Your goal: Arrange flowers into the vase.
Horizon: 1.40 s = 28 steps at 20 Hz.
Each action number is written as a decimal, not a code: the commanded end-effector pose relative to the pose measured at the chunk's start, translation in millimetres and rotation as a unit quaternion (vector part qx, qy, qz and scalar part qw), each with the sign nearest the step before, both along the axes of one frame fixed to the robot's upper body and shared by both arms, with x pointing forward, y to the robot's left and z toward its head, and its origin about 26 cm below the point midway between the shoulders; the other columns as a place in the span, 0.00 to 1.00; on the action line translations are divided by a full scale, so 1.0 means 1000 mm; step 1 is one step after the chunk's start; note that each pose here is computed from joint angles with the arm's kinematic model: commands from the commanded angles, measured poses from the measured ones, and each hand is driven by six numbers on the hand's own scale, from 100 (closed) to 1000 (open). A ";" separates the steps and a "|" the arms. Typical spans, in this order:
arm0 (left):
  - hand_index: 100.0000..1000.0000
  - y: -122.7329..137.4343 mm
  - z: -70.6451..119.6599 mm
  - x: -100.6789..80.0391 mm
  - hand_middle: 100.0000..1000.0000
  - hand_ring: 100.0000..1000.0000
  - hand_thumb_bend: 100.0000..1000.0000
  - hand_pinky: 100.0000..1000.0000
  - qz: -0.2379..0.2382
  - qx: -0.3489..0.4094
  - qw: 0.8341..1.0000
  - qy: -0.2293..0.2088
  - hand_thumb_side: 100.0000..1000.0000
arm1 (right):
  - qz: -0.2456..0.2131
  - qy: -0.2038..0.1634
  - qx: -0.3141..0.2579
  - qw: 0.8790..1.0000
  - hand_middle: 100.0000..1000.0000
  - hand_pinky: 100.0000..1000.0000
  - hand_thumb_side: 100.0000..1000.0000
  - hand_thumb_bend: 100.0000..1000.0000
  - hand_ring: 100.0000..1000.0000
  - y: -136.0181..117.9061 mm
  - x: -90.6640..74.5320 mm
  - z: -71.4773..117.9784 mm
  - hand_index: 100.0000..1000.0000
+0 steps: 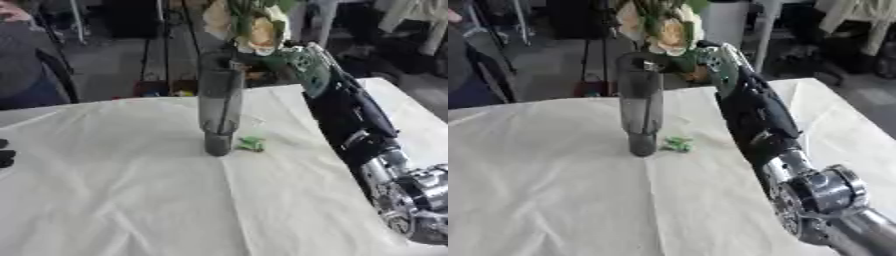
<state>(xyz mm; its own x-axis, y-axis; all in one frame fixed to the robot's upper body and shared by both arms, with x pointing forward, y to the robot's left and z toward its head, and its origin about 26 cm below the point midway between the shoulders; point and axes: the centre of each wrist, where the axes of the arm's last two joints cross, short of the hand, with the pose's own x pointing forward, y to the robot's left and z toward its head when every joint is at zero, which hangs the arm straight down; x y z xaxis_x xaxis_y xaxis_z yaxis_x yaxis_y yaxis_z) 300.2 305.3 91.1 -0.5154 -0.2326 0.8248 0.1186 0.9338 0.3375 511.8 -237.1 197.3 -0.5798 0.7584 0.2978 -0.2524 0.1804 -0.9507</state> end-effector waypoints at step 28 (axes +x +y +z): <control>0.76 0.008 0.010 0.000 0.69 0.70 0.70 0.73 0.005 0.016 1.000 -0.013 0.96 | -0.017 -0.008 -0.002 1.000 0.96 1.00 1.00 0.52 0.97 -0.035 -0.003 0.021 1.00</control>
